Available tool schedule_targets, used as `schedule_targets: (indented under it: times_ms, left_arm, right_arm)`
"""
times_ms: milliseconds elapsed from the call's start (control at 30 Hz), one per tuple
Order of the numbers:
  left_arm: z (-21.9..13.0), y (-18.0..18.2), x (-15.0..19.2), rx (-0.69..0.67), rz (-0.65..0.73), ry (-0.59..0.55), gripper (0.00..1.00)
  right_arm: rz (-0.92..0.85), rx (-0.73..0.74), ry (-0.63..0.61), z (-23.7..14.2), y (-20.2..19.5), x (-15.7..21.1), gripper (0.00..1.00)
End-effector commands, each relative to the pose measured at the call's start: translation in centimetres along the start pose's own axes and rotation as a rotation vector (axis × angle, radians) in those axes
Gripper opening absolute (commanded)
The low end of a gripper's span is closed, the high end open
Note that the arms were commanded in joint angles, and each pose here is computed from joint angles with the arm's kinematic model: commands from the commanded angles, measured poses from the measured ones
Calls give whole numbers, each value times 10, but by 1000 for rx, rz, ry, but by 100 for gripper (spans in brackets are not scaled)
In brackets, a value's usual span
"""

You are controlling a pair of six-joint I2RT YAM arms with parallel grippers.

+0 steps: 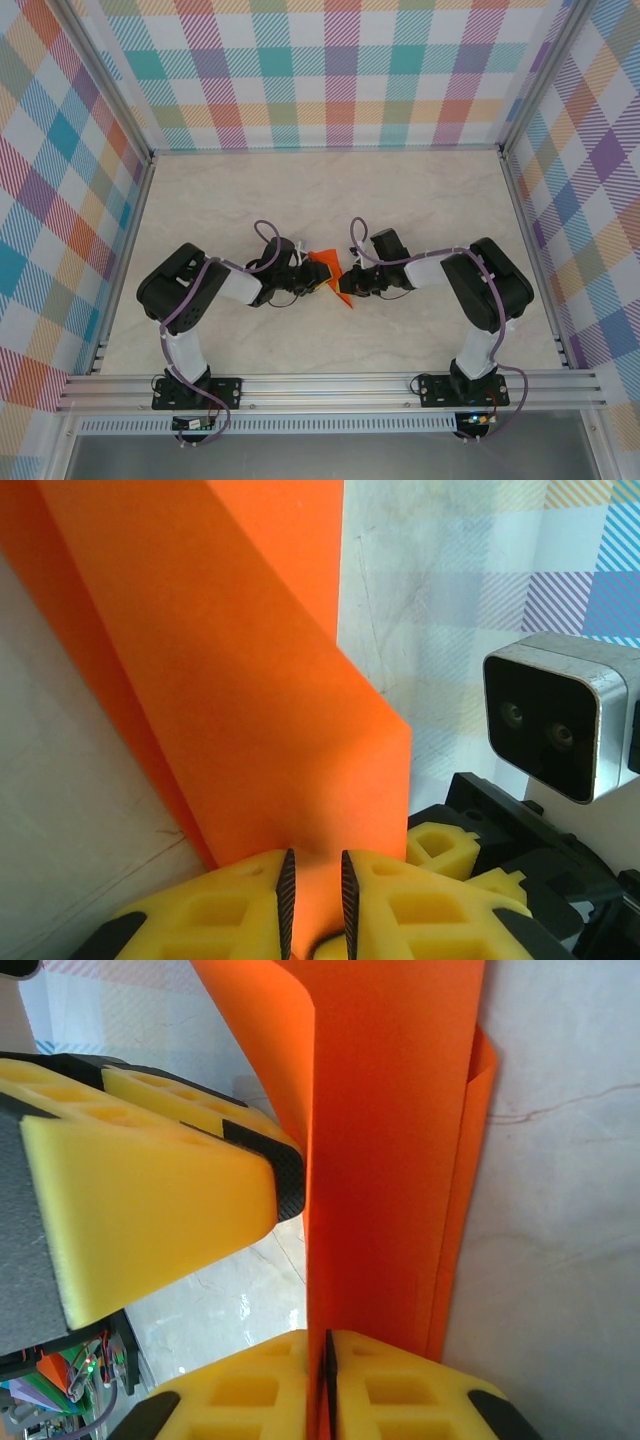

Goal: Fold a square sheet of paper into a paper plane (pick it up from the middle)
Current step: Fold the wing for the fifth time at the center of the table.

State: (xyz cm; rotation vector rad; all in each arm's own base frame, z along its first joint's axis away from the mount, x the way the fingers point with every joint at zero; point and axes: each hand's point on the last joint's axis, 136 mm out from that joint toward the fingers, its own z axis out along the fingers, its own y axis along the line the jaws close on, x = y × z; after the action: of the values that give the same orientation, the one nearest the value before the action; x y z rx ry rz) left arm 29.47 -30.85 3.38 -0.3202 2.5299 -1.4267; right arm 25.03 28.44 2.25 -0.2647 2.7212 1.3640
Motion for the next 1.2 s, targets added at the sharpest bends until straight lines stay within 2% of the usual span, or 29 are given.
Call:
schedule_targets:
  times_ms: [0, 300, 700, 1033, 1167]
  left_arm:
    - [6, 2, 1, -15, -2, 12, 21]
    - [7, 11, 3, -50, -14, 19, 21]
    - [8, 18, 5, -79, -28, 28, 20]
    - [7, 19, 6, -85, -29, 27, 20]
    - [6, 20, 5, -86, -30, 24, 20]
  right_arm:
    - [-1, -6, 19, 0, 2, -1, 16]
    - [4, 2, 33, -10, 11, 4, 25]
    - [46, 19, 61, -14, 6, 18, 23]
    - [31, 29, 29, -24, 17, 10, 23]
    - [46, 38, 44, -21, 12, 13, 19]
